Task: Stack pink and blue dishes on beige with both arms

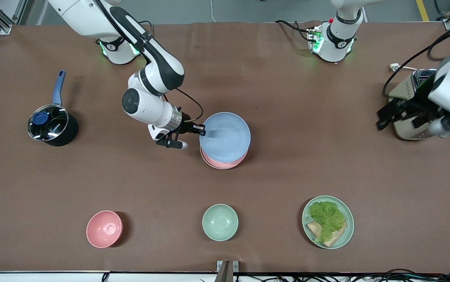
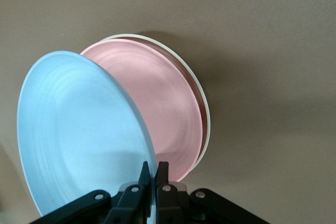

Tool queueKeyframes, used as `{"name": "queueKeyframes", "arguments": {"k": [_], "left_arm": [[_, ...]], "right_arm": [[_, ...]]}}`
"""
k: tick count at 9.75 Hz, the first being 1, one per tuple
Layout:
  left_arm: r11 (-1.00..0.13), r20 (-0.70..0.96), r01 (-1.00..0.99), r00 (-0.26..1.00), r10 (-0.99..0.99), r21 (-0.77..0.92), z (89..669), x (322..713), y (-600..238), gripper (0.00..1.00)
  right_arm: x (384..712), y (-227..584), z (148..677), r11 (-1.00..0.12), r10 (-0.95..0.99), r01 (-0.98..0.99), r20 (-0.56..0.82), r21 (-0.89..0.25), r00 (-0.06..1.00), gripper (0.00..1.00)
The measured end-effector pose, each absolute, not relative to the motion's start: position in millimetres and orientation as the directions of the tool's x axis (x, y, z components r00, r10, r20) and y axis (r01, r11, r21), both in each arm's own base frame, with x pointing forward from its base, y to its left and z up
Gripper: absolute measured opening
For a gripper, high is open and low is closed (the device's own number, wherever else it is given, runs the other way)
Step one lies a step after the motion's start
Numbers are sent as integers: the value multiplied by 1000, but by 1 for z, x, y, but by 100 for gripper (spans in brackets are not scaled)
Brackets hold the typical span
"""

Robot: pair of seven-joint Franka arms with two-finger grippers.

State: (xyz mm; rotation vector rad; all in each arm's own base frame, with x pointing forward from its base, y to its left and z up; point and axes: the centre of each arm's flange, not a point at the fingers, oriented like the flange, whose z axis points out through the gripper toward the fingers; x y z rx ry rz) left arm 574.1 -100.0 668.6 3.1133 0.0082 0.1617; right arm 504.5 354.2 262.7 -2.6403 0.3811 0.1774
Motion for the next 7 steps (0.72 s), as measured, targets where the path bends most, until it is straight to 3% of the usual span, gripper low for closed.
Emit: {"name": "queueKeyframes", "arguments": {"k": [4,7], "left_arm": [[-995,53,-87,995,-89,-42,691,507,-40,100],[-993,38,-110,993,-112,-43,685,498,-49,100]], "right_arm": [[500,355,227,-856,-252,-294,-153,-426,956,6],[496,357,217,-859,-248,-292,-157,-420,956,19]]}}
